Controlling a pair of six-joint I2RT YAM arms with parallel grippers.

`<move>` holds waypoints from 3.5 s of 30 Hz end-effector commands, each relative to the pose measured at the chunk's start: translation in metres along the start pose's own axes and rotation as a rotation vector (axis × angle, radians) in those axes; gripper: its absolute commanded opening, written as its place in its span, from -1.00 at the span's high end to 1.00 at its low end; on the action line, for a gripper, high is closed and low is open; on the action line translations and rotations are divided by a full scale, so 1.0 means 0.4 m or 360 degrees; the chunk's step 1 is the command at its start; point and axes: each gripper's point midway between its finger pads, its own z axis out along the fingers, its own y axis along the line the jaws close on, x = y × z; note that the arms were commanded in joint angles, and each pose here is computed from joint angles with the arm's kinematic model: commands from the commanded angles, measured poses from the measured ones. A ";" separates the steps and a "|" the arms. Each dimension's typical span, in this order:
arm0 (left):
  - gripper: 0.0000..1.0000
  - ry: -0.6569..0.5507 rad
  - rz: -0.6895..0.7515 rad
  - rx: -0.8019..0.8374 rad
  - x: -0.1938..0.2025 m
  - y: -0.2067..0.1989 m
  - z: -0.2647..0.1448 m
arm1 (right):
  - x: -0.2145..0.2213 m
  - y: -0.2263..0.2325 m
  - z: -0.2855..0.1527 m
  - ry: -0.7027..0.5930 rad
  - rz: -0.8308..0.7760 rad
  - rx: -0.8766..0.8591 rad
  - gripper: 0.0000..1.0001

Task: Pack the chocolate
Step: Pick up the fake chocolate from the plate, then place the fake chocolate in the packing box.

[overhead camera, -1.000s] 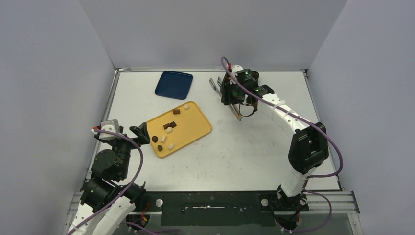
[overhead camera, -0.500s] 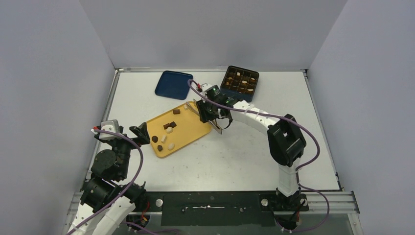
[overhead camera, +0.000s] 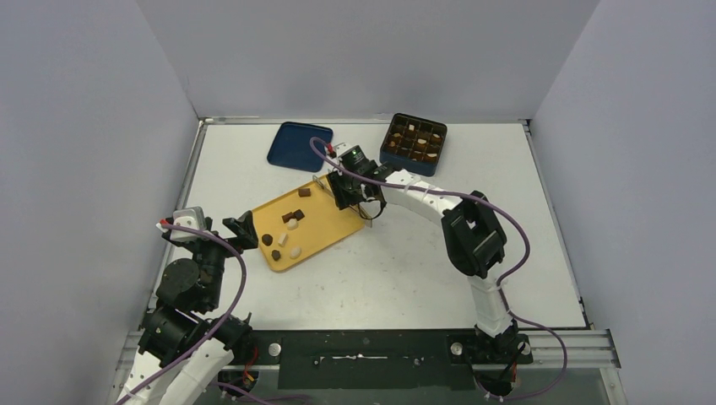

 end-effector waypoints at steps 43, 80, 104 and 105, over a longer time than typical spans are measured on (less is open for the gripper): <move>-0.95 -0.0050 -0.0020 0.0017 -0.027 -0.007 0.001 | -0.120 0.040 -0.130 -0.0208 -0.0031 -0.0008 0.46; -0.95 -0.0038 -0.0013 0.0040 -0.022 -0.015 0.004 | -0.016 -0.528 -0.418 -0.0206 0.0644 0.0577 0.44; -0.95 -0.0038 -0.0013 0.0037 -0.022 -0.014 0.004 | 0.049 -0.586 -0.353 -0.0097 0.0698 0.0647 0.32; -0.95 -0.0035 -0.0011 0.0036 -0.021 -0.014 0.004 | 0.049 -0.585 -0.353 -0.0097 0.0700 0.0647 0.30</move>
